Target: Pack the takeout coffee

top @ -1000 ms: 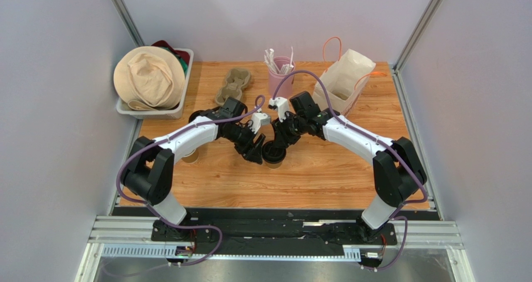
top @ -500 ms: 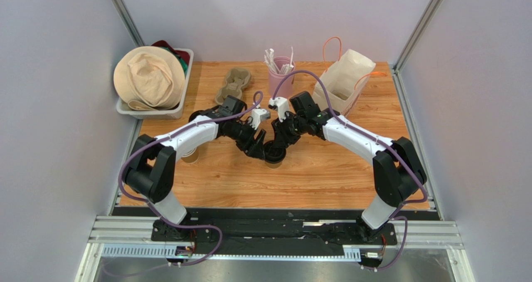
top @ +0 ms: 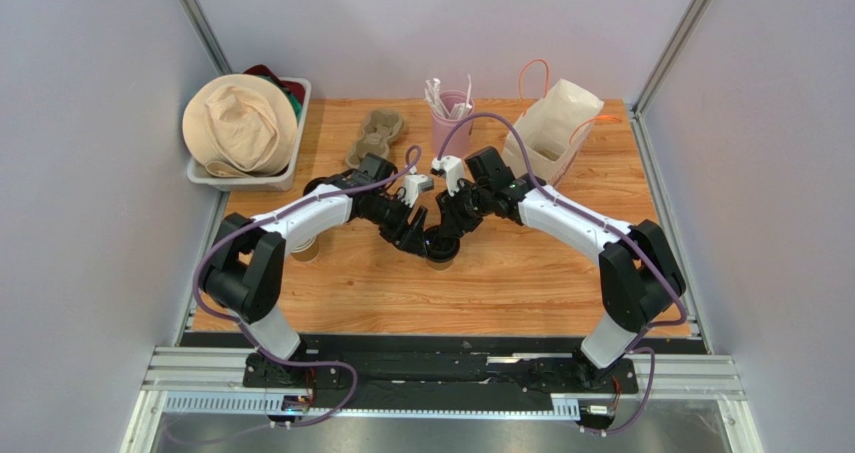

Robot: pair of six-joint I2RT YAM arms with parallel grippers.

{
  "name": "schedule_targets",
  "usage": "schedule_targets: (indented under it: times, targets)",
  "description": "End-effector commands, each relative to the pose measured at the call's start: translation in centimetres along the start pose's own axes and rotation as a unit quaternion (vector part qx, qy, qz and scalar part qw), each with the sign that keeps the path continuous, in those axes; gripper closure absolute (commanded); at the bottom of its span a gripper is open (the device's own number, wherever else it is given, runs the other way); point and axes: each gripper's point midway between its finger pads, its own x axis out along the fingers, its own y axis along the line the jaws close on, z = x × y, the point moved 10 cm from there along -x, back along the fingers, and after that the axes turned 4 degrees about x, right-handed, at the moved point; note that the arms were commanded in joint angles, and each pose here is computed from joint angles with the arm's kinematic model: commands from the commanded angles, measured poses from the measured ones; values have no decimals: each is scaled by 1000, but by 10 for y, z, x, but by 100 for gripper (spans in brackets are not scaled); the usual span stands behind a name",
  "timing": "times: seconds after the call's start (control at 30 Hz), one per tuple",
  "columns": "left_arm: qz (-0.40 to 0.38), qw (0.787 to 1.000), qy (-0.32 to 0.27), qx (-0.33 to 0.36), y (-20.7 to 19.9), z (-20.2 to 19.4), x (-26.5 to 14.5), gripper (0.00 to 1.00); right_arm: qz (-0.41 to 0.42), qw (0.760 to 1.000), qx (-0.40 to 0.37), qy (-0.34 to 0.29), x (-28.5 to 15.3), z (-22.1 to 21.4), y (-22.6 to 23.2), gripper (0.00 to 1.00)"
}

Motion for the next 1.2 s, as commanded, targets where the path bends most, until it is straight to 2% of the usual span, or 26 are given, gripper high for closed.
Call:
schedule_targets:
  times: [0.0, 0.23, 0.33, 0.47, 0.67, 0.9, 1.17]
  targets:
    - [108, 993, 47, 0, 32, -10, 17, 35, -60, 994, 4, 97, 21, -41, -13, 72]
    - [116, 990, 80, -7, 38, -16, 25, 39, -69, 990, -6, 125, 25, -54, -12, 73]
    - [110, 992, 56, 6, 31, -5, 17, 38, -66, 991, -13, 116, 22, -48, -10, 73]
    - [59, 998, 11, 24, 18, 13, 0, 36, -56, 994, -28, 93, 12, -32, -5, 71]
    - [21, 995, -60, 74, -2, 53, -37, 34, -47, 996, -38, 66, 0, -11, 1, 68]
    - [4, 995, -68, 76, -8, 64, -43, 34, -43, 998, -42, 26, -23, 13, 0, 62]
    - [-6, 993, -79, 86, -15, 68, -50, 34, -19, 998, -54, 27, -38, 10, 6, 59]
